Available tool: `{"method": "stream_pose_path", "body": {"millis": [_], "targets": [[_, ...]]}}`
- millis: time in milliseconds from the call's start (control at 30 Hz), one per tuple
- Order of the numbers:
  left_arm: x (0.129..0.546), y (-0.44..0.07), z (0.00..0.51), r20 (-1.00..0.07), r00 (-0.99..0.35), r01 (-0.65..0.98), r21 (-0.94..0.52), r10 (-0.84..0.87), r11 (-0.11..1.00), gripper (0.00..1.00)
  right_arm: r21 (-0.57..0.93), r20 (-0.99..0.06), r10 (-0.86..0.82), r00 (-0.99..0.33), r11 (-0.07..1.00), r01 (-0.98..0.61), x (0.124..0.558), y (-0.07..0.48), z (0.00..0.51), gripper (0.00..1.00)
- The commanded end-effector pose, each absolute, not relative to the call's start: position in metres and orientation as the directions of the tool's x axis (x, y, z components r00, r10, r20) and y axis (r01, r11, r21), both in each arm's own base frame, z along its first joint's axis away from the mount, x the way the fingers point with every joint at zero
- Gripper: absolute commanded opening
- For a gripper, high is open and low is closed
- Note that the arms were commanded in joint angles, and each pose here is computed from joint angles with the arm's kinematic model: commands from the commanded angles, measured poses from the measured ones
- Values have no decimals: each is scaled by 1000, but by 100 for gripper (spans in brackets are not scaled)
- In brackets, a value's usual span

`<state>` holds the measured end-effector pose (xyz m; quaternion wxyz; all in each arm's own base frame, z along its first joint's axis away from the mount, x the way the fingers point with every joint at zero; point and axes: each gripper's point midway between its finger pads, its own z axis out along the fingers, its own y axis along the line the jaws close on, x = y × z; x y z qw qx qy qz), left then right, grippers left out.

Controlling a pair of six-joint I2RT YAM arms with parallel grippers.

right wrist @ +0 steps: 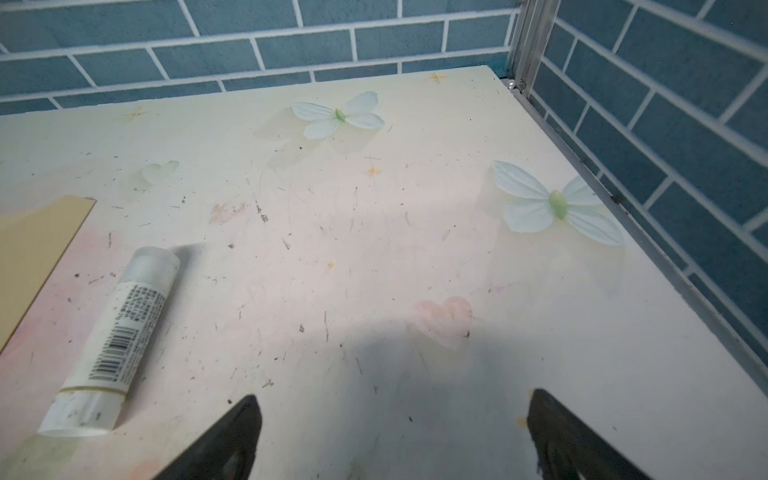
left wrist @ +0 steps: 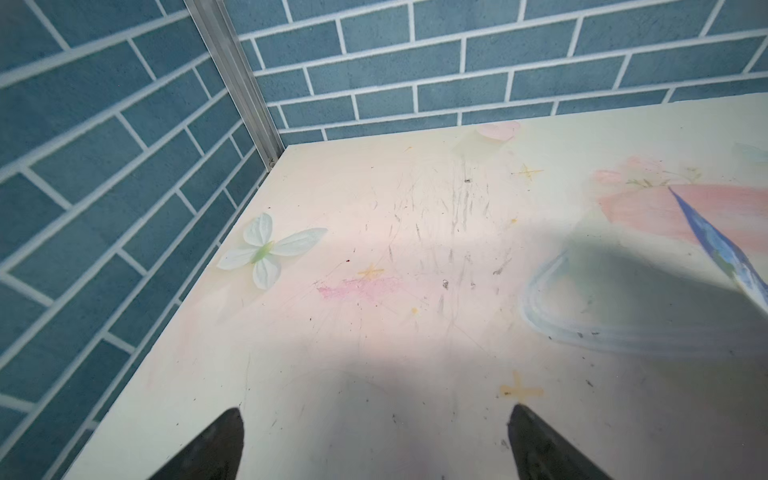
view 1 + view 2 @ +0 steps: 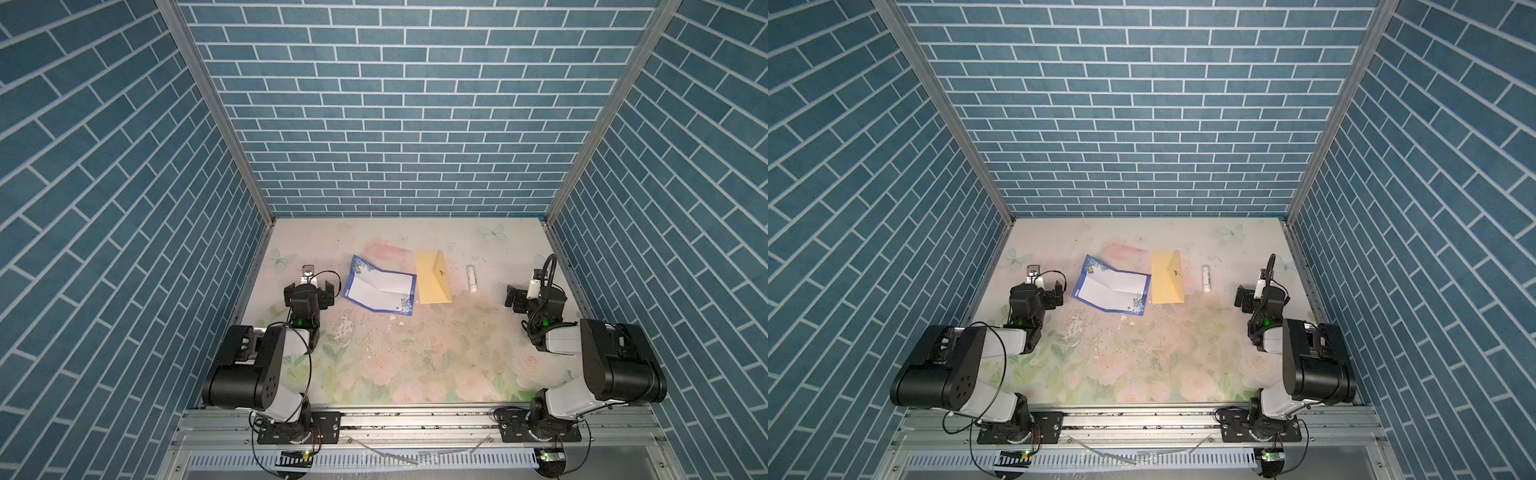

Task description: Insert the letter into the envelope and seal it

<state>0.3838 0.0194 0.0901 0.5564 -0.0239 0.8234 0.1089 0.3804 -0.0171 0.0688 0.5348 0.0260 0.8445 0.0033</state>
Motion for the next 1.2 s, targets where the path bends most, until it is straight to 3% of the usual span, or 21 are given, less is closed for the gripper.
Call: {"method": "stream_pose_path", "body": {"millis": [0, 1167], "targets": [[389, 20, 96, -927, -365, -169, 155, 84, 973, 100, 6, -928, 13, -373, 1000, 22, 396, -17, 88, 99], [389, 21, 98, -930, -358, -175, 154, 83, 972, 100, 9, -927, 16, -374, 1000, 21, 396, -16, 87, 99]]}}
